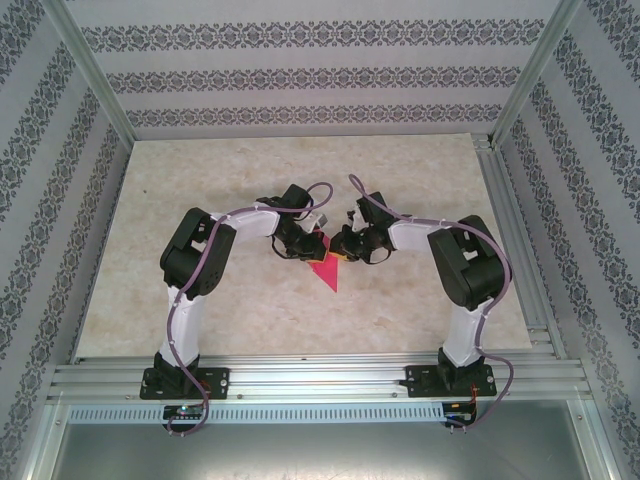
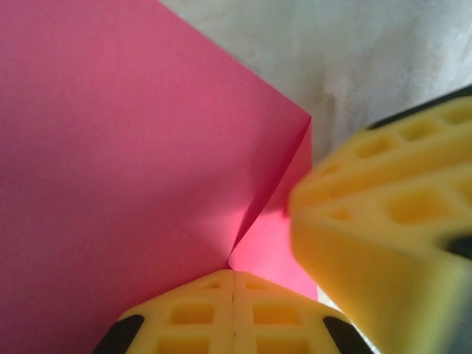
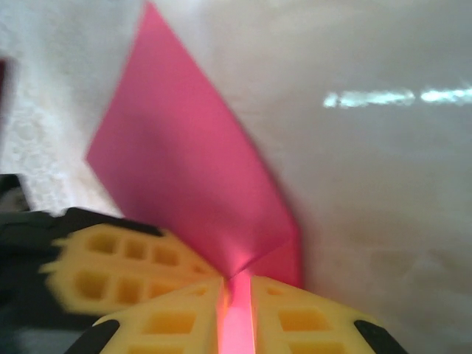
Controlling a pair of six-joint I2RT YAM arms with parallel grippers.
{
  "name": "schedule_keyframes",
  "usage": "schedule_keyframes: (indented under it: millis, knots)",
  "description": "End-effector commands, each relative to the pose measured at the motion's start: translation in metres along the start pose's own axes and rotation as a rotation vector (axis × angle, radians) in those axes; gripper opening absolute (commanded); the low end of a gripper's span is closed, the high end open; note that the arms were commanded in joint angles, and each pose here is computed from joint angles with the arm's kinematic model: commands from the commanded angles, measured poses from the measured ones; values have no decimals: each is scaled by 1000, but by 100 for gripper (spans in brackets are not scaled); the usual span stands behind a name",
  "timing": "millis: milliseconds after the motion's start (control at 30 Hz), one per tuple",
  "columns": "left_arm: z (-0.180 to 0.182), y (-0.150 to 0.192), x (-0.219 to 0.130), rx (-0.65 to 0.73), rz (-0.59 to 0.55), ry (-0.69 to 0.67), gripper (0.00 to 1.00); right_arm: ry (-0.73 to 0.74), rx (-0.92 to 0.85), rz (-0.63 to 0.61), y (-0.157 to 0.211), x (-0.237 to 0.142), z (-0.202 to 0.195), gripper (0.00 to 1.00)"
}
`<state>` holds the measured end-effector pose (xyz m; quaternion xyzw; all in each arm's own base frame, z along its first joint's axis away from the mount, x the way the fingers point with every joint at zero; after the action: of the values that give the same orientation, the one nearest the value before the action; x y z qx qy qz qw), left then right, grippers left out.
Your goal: Fold a paper plane with a square sheet of paper (pick it up from the middle)
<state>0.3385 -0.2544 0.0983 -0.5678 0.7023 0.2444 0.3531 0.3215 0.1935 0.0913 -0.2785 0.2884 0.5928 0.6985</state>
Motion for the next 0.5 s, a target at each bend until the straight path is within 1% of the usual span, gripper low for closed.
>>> schedule_keyframes:
  millis: [0,67,167,300,400,467]
  knots:
    - [9,0,6,1,16,-50,2,76,3,13,-4,5,-7,18]
    - [10,0,5,-2,15,-54,2,91,-8,3,-4,3,-8,18]
    - [9,1,4,-2,16,-55,2,33,-25,-10,-7,-5,4,18]
    - [9,1,3,-2,13,-60,2,-36,-55,-59,-16,-21,22,18]
    - [10,1,4,-4,16,-55,2,-44,-47,-63,-22,-18,22,18]
    - [9,1,4,-1,15,-59,2,-26,-33,-44,-23,-11,16,18]
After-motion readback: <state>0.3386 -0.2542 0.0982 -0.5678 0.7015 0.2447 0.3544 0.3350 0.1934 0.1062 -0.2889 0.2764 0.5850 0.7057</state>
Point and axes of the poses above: each hand's point on the last joint's axis, 136 mm out from that joint toward the fingers, its own x axis out along the fingers, its own z axis along the line the jaws close on, y = z × x, the point moved 10 cm from there along -x, back along the fingers
